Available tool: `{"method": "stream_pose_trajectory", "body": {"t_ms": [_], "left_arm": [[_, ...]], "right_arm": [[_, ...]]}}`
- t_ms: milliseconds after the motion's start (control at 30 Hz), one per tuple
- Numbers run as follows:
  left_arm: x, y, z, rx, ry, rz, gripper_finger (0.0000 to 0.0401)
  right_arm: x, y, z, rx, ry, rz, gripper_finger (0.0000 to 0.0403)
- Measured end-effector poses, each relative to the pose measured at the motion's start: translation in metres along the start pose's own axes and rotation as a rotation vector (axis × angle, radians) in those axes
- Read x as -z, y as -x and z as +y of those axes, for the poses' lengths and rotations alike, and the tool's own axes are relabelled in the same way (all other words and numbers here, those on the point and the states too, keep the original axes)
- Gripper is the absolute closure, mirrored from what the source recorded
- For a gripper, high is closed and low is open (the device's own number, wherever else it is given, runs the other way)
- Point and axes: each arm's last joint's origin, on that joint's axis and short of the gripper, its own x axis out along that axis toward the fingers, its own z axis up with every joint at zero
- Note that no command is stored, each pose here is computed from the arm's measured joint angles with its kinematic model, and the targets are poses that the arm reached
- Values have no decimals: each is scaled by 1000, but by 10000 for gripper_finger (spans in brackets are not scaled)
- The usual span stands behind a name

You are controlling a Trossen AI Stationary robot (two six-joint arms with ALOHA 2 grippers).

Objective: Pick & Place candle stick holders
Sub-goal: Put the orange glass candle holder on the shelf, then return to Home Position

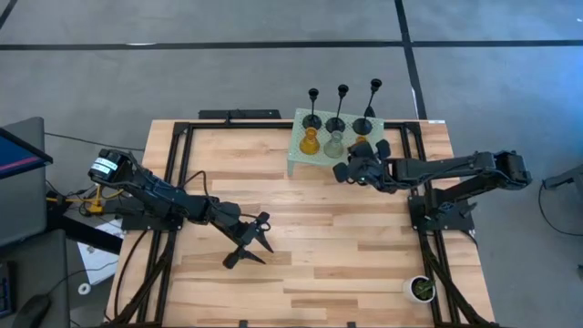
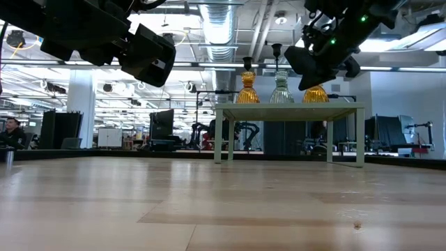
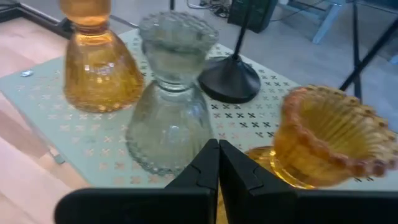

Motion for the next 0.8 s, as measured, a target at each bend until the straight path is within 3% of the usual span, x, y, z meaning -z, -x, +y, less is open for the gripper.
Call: {"method": "stream_pose_trajectory", "body": {"t_ms": [300, 533, 667, 800], "left_arm": [[0, 0, 0, 0, 0, 0, 219], [0, 0, 0, 0, 0, 0, 219], [0, 0, 0, 0, 0, 0, 219], [0, 0, 0, 0, 0, 1, 219]], "right_arm": [[7, 0, -6, 77, -15, 26, 403], [8, 3, -4, 66, -12, 23, 403], [8, 7, 1, 3, 11, 29, 403], [1, 18, 8, -146, 39, 11, 403]]}}
